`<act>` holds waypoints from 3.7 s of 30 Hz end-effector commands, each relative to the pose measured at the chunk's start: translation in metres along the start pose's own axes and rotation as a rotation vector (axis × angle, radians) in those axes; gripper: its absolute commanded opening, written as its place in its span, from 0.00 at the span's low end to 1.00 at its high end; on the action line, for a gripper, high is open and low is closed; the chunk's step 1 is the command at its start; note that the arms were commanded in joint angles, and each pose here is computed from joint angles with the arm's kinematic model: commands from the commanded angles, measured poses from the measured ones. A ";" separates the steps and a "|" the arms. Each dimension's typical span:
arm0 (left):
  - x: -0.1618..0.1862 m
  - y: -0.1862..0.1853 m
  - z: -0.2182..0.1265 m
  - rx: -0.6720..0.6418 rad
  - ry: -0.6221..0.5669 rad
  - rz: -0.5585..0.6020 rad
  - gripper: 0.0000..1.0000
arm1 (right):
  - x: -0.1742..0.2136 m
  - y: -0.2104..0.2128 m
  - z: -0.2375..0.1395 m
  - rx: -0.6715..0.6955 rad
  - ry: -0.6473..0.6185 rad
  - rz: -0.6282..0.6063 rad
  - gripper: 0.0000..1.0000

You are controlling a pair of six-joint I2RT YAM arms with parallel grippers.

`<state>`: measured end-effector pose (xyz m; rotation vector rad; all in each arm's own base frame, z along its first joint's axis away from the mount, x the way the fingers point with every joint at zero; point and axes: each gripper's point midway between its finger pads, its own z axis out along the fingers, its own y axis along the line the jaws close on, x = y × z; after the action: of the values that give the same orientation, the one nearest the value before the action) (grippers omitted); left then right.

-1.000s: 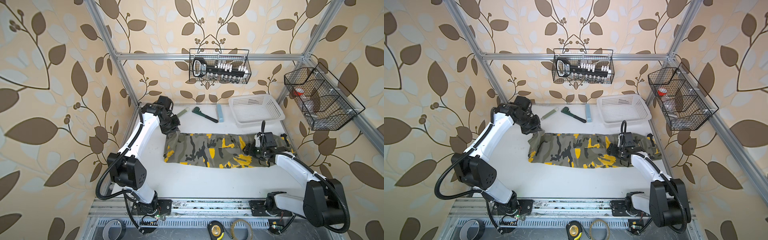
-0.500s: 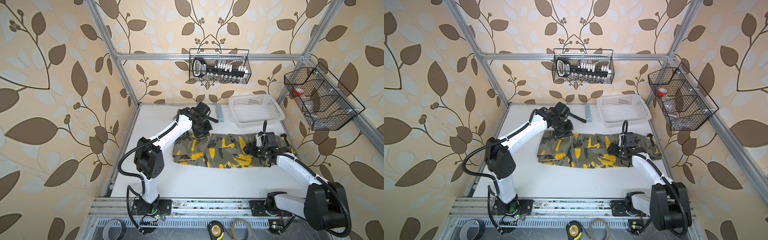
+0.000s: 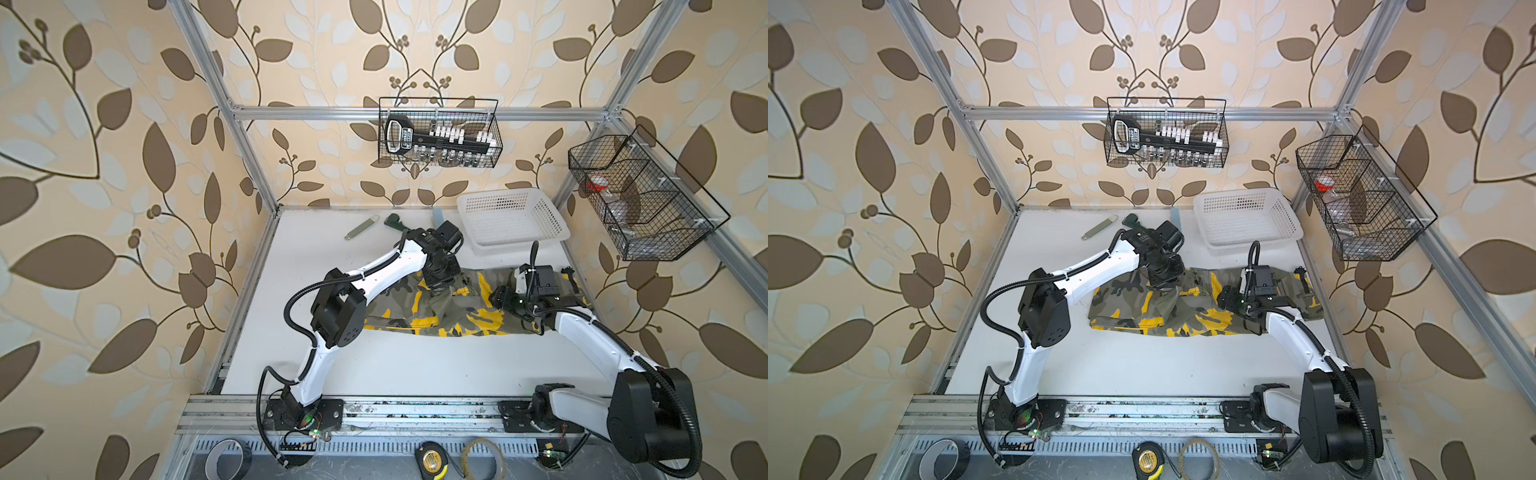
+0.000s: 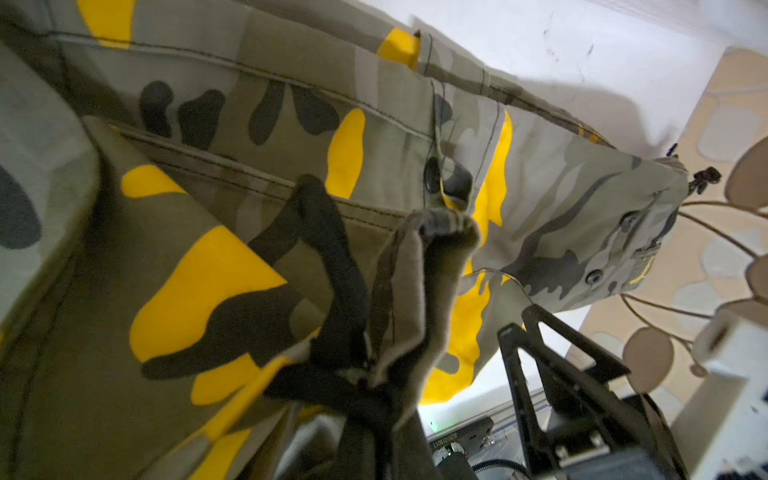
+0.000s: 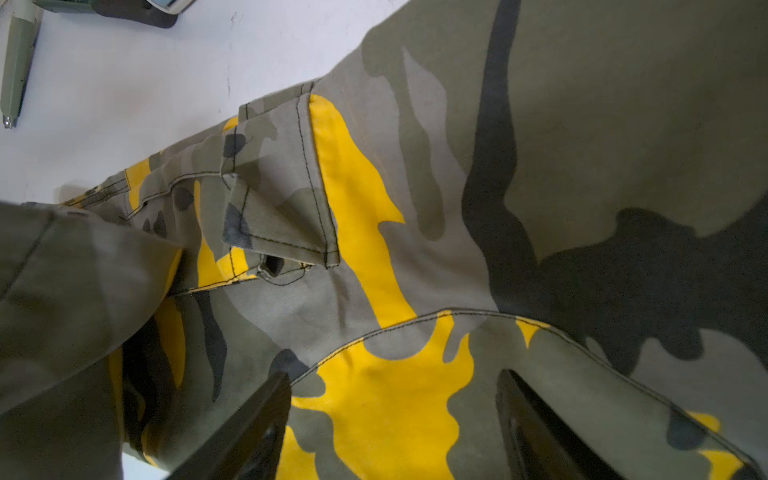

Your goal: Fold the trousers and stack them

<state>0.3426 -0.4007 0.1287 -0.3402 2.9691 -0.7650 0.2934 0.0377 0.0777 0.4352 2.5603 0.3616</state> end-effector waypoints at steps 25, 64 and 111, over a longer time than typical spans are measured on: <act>-0.018 -0.018 -0.009 0.015 -0.172 -0.049 0.03 | 0.001 -0.001 -0.010 -0.024 -0.019 -0.020 0.78; -0.011 0.160 -0.101 -0.215 -0.108 0.195 0.53 | 0.062 0.156 0.000 -0.352 0.037 -0.515 0.64; -0.007 0.243 -0.075 -0.398 -0.054 0.264 0.59 | 0.004 0.123 0.038 -0.171 0.007 -0.458 0.64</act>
<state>0.2843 -0.1647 0.0524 0.0112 3.0526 -0.1467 0.3708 0.1589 0.1061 -0.1223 2.3972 0.4055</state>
